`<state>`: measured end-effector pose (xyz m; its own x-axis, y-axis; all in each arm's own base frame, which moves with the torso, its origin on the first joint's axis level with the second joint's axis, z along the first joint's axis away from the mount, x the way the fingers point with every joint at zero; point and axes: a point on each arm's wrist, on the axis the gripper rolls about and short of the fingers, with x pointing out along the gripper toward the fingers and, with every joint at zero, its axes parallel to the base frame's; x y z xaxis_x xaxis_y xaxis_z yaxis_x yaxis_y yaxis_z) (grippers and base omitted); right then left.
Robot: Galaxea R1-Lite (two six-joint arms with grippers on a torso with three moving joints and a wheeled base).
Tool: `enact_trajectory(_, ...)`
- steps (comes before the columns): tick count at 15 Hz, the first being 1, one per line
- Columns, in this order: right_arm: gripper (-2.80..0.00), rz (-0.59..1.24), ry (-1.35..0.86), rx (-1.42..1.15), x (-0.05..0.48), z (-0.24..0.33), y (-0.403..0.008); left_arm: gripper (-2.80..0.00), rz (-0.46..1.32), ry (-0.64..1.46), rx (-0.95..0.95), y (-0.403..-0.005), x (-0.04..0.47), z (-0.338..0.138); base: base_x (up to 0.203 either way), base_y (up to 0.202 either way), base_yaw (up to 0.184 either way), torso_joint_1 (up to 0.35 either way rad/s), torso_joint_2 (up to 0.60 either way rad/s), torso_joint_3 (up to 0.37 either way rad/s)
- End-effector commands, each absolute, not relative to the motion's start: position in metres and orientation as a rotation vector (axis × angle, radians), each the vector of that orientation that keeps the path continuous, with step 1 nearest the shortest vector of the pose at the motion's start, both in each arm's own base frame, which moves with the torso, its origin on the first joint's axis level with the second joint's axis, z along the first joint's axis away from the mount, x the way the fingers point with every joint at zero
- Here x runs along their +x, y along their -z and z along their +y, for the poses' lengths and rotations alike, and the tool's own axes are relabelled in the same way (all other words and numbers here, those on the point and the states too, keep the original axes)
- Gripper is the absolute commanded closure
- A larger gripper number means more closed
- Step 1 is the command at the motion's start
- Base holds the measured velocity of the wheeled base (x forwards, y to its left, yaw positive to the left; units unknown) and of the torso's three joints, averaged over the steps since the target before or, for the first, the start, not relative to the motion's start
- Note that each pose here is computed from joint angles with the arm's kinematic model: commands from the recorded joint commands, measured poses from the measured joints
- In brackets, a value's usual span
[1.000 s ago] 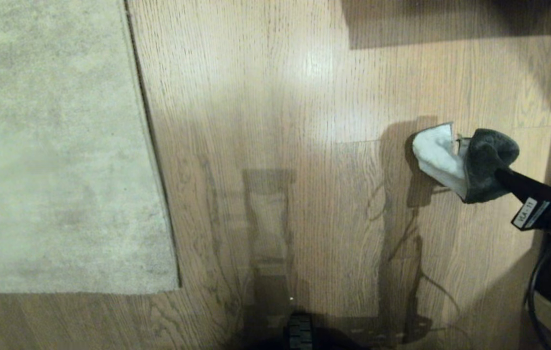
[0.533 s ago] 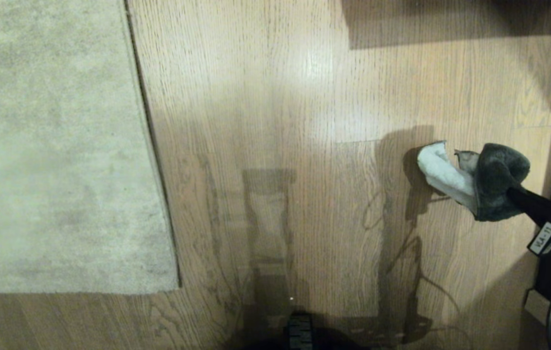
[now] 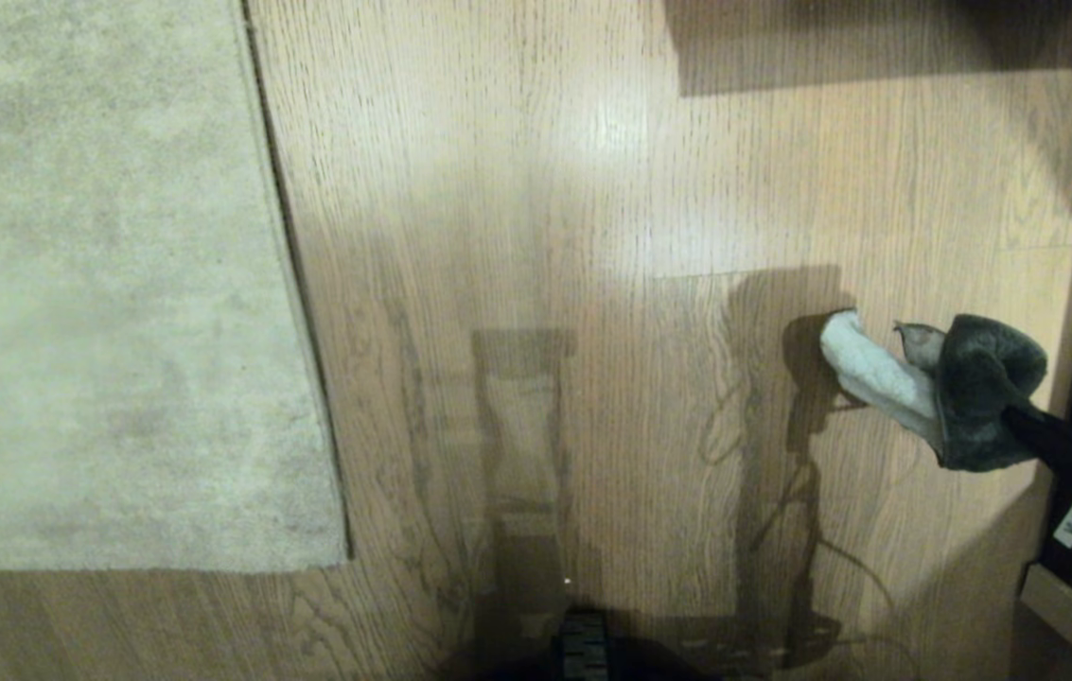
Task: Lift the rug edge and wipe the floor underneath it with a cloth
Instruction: Pick up the rag, then lift up the carpet
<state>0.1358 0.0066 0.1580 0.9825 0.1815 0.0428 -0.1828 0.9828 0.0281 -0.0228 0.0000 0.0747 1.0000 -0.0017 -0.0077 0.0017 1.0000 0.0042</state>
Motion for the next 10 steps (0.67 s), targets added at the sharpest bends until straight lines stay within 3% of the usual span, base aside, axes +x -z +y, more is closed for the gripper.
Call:
enact_trajectory(1,0.00,-0.039,-0.185,0.032,0.128,0.007,-0.154,0.00,0.009,0.002,0.005,-0.075,-0.023,0.000,0.000,0.000,0.000,0.000,0.00,0.000)
enact_trajectory(10,0.00,0.007,-0.179,-0.007,0.094,0.006,-0.145,0.00,0.009,0.002,0.005,-0.075,-0.023,0.000,0.000,0.000,0.000,0.000,0.00,0.000)
